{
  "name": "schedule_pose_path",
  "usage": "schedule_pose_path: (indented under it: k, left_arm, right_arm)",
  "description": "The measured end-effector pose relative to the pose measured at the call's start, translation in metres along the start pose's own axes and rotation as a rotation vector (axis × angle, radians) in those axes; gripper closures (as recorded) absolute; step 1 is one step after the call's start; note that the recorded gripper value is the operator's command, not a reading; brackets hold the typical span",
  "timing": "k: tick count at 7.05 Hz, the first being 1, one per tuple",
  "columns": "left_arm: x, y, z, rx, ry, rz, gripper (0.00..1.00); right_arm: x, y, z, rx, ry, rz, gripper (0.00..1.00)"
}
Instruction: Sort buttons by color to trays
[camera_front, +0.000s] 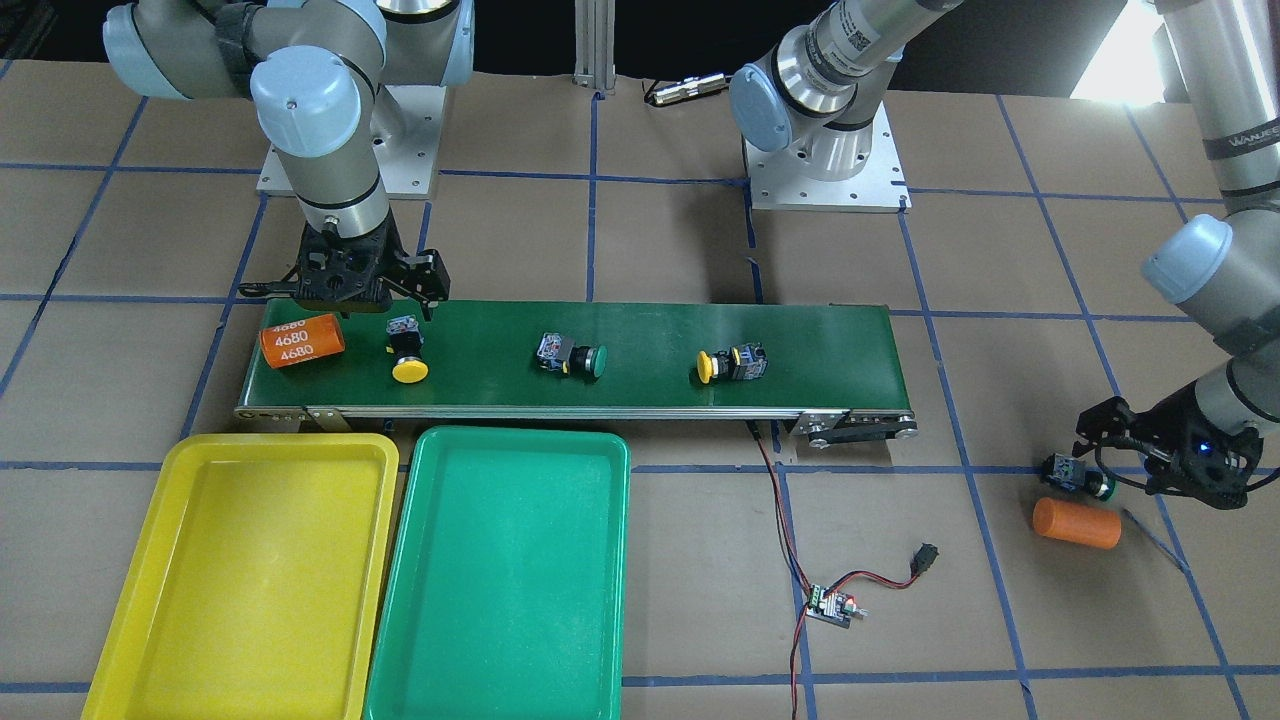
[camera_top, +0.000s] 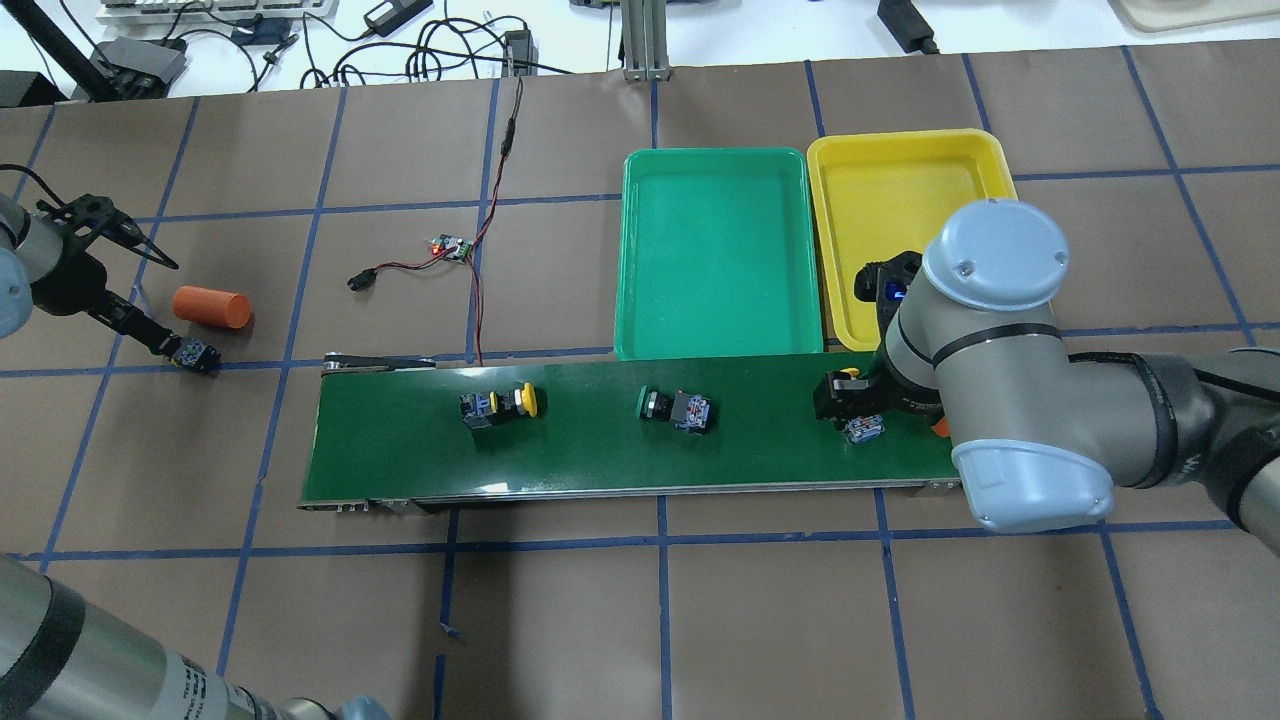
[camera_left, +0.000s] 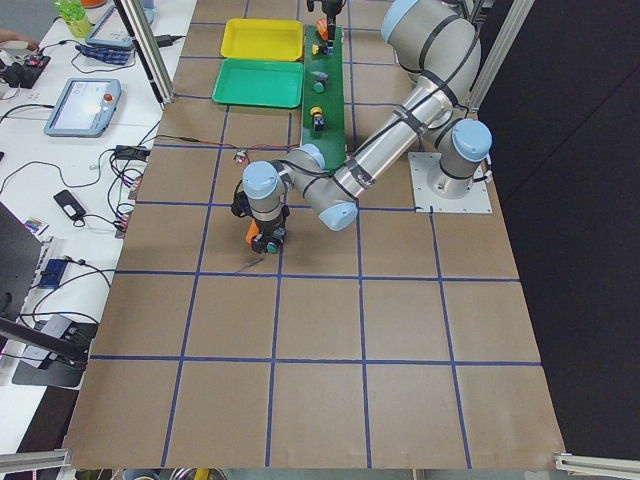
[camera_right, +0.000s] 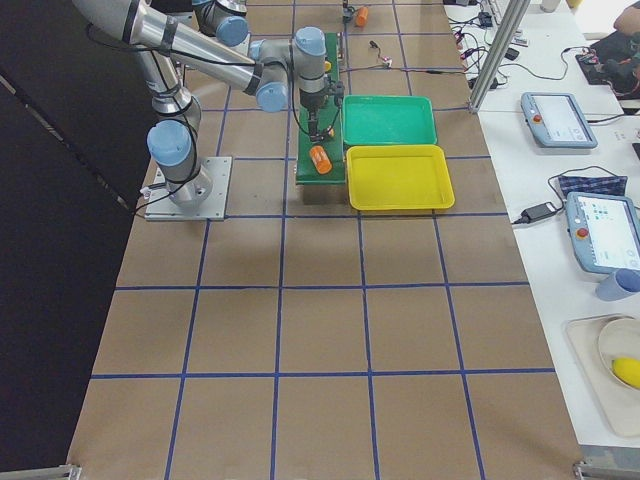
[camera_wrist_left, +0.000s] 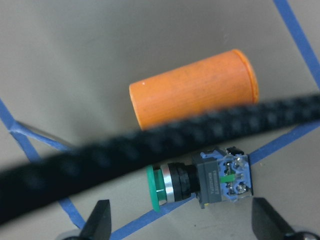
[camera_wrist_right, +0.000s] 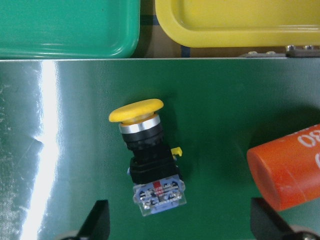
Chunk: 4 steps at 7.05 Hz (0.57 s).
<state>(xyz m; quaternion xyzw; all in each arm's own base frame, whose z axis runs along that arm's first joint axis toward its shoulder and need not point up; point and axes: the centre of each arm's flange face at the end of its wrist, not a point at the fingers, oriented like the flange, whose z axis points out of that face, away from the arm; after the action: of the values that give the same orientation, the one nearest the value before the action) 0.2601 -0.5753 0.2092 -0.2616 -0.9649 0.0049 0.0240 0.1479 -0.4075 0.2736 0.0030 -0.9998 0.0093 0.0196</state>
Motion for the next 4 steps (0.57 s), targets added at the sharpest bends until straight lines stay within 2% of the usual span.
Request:
schedule_pose_path:
  k: [1,3,4]
  left_arm:
    - [0.004,0.001,0.007,0.008,0.02,-0.001,0.0]
    - [0.016,0.005,0.024,0.007,0.063,-0.005,0.0]
    - [0.018,0.006,0.029,0.008,0.069,-0.004,0.23]
  right_arm:
    - [0.0,-0.003,0.007,-0.014,0.002,-0.005,0.0]
    - [0.0,-0.011,0.029,-0.047,0.006,-0.038,0.79]
    - [0.002,-0.015,0.032,-0.034,0.011,-0.065,1.0]
